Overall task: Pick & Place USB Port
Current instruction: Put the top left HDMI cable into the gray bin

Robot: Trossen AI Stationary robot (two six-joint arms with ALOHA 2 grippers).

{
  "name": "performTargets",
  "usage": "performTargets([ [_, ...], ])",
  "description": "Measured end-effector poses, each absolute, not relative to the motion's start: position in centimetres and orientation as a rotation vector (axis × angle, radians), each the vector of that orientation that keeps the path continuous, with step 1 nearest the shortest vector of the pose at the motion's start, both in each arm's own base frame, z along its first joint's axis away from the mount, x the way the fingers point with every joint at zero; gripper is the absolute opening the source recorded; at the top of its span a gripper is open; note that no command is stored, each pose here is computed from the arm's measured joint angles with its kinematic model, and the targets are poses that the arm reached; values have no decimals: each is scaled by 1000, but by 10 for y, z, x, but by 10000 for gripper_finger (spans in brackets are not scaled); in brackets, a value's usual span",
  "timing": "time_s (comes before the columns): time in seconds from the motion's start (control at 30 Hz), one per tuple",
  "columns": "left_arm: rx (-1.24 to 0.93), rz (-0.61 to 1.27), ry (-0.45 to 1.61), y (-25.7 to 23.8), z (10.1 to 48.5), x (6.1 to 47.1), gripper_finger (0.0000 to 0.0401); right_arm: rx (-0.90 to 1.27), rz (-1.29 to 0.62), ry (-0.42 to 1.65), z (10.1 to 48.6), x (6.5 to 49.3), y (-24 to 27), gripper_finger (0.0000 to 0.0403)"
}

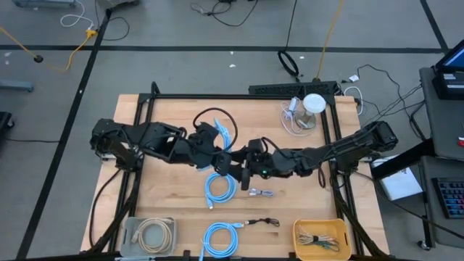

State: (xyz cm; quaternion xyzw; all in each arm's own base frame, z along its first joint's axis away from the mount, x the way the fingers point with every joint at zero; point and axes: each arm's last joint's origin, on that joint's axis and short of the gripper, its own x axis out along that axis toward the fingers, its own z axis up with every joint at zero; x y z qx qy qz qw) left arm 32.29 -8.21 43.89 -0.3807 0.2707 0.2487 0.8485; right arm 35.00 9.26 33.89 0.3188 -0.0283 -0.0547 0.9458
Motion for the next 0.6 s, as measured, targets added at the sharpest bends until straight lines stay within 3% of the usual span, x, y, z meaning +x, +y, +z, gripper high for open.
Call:
performTargets([
  [0.23, -795, 497, 573, -83, 440, 324, 34, 652, -88, -62, 340, 350, 93, 230],
  [0.6, -782, 451, 572, -84, 442, 325, 33, 626, -85, -58, 340, 350, 93, 47],
])
